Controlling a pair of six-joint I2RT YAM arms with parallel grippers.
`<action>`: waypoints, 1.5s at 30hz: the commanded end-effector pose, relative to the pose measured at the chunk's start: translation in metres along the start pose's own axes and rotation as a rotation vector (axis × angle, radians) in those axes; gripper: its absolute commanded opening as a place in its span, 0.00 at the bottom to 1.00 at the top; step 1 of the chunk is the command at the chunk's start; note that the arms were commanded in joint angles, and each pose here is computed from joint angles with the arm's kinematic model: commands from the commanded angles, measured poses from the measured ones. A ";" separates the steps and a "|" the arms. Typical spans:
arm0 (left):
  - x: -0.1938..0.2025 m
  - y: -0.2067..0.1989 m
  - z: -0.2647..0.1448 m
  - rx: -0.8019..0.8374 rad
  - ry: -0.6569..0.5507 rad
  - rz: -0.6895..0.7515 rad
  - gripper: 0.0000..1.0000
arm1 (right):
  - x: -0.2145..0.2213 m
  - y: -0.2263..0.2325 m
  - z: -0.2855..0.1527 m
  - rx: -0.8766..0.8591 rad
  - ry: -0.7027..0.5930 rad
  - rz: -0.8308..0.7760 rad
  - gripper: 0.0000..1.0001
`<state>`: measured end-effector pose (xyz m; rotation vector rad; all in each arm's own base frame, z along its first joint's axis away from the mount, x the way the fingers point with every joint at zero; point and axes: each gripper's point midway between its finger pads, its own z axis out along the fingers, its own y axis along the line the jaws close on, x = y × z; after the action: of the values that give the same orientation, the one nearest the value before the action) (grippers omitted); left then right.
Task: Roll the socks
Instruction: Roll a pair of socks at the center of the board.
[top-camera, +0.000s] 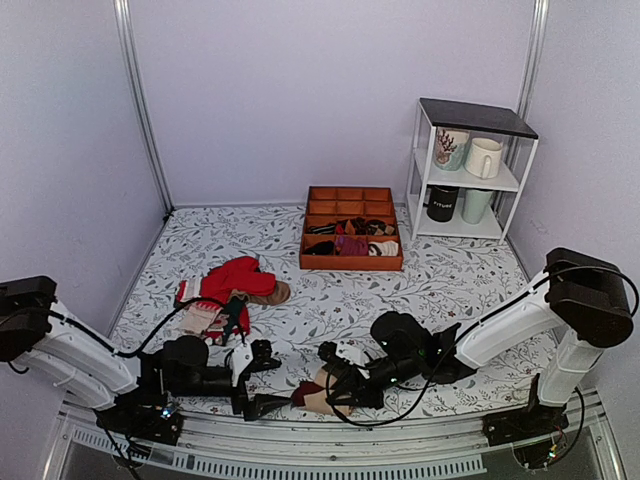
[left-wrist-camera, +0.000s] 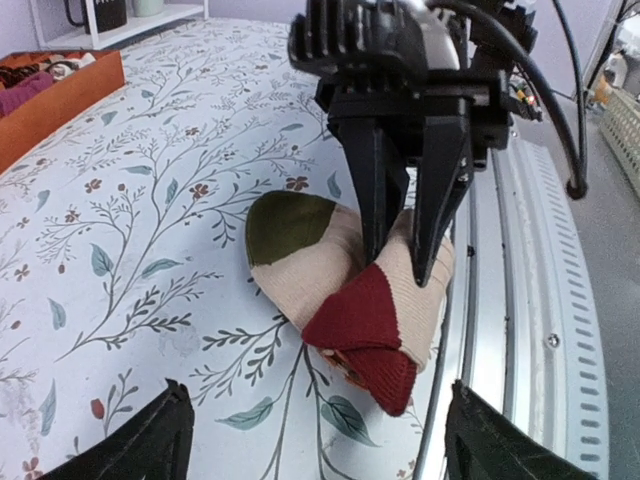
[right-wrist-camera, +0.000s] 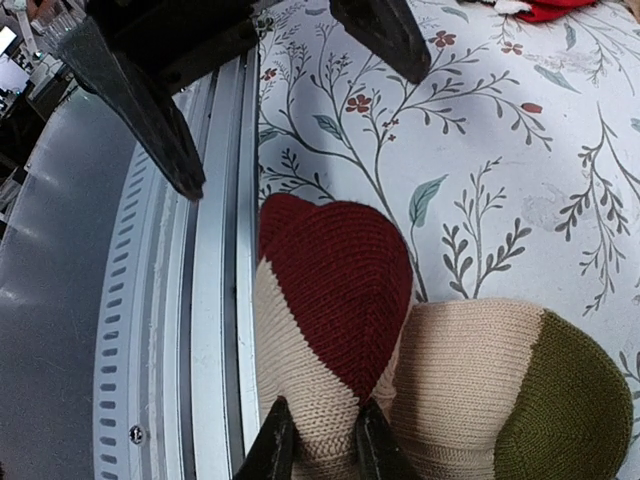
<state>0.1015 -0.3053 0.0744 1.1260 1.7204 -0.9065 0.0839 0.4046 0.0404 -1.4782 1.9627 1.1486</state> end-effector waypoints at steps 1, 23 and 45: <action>-0.017 -0.012 0.009 0.067 -0.102 0.083 0.87 | 0.064 -0.009 0.003 0.016 0.195 0.117 0.16; 0.019 -0.035 0.049 0.208 0.036 0.146 0.77 | 0.072 -0.014 0.003 -0.007 0.222 0.145 0.16; 0.029 -0.044 0.069 0.269 0.083 0.149 0.39 | 0.077 -0.019 0.002 -0.018 0.243 0.154 0.16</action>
<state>0.0825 -0.3682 0.0341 1.4134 1.5911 -0.9985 0.0881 0.4026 0.0365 -1.4960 1.9767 1.2389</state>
